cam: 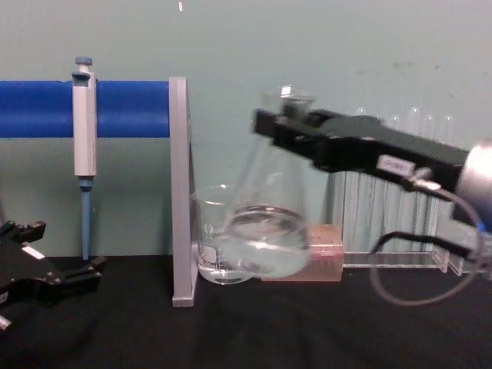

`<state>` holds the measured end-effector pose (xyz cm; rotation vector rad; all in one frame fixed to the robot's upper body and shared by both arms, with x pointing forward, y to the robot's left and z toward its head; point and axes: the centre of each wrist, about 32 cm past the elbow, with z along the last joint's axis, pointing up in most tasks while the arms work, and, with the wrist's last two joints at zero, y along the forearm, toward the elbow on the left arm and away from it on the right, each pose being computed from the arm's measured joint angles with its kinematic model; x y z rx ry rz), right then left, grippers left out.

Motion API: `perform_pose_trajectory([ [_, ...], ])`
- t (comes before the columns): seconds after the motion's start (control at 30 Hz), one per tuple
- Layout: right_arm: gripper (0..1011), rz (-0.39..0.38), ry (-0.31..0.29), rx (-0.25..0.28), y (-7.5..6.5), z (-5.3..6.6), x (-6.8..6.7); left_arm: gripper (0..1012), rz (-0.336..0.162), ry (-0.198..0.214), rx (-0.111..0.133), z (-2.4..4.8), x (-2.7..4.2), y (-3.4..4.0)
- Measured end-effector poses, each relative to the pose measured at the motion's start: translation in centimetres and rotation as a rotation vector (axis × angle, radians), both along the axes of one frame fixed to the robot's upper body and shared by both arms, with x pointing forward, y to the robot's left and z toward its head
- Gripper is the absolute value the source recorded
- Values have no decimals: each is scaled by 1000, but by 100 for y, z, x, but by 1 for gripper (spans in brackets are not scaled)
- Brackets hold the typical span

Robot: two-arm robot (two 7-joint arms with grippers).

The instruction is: Grasp the erlenmeyer flask with one hand, shake it three times, then place it back.

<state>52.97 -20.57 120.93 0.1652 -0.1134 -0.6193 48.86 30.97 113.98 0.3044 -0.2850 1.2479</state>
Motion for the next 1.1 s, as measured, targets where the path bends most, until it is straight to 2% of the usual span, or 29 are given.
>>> perform_pose_trajectory([
  [0.07,453,-63,-8,3,-120,14,-32,1001,0,0,0,0,0,0],
  [0.1,453,-63,-8,3,-120,14,-32,1001,0,0,0,0,0,0],
  [0.2,453,-183,-17,6,-354,28,-120,1001,0,0,0,0,0,0],
  [0.27,453,-220,-19,6,-422,30,-153,1001,0,0,0,0,0,0],
  [0.3,453,-262,-20,6,-501,28,-195,1001,0,0,0,0,0,0],
  [0.6,453,-404,-10,7,-785,12,-376,1001,0,0,0,0,0,0],
  [0.87,453,-413,-6,8,-810,0,-385,1001,0,0,0,0,0,0],
  [0.97,453,-390,-4,8,-775,-2,-345,1001,0,0,0,0,0,0],
  [1.1,453,-321,3,2,-655,-8,-256,1001,0,0,0,0,0,0],
])
